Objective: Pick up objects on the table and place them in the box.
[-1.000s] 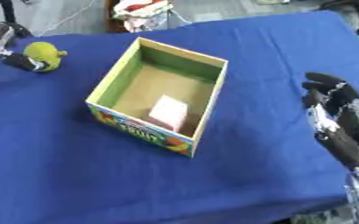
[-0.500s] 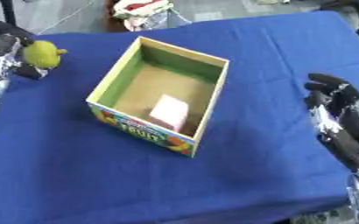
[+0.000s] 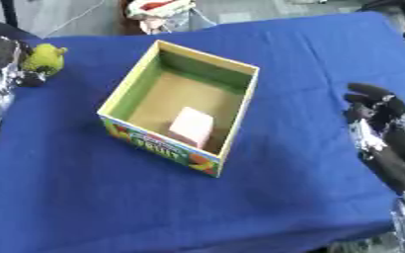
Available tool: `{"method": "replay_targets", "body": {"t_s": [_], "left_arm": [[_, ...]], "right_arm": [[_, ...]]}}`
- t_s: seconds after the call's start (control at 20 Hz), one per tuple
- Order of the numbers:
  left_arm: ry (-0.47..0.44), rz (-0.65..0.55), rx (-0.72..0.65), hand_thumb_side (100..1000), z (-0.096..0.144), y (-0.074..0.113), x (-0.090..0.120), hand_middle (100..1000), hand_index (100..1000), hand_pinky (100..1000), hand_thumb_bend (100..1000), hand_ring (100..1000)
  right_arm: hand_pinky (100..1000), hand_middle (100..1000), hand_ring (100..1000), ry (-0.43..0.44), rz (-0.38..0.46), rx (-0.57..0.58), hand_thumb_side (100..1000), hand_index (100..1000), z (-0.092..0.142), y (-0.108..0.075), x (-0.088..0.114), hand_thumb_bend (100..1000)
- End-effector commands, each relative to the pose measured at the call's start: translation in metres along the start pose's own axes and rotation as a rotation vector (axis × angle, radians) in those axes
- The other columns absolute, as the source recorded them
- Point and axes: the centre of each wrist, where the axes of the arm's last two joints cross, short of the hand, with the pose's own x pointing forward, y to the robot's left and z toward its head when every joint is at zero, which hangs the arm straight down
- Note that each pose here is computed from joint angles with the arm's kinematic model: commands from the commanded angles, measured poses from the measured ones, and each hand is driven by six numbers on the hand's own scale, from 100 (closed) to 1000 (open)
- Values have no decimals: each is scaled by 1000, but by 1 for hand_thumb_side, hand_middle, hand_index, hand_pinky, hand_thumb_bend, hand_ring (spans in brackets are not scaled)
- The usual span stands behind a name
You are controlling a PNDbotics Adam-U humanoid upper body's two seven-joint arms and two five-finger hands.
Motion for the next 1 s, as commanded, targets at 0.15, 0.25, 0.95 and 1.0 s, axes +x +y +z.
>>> {"method": "replay_targets", "body": {"t_s": [0.15, 0.25, 0.95, 1.0], "left_arm": [[-93, 49, 142, 100, -10, 48, 6, 424, 535, 456, 156, 451], [-159, 68, 178, 100, -10, 64, 16, 424, 534, 454, 155, 452], [-970, 18, 103, 100, 53, 137, 157, 469, 572, 542, 159, 490], [-1005, 6, 81, 100, 58, 136, 165, 473, 575, 546, 161, 492]], "right_arm": [[740, 816, 829, -18, 6, -2, 553, 825, -3, -4, 3, 100], [740, 816, 829, -16, 7, -3, 553, 825, -2, -4, 3, 100], [741, 816, 829, -25, 0, 23, 553, 825, -4, -2, 4, 100], [742, 816, 829, -26, -2, 26, 553, 825, -4, -1, 4, 100]]}}
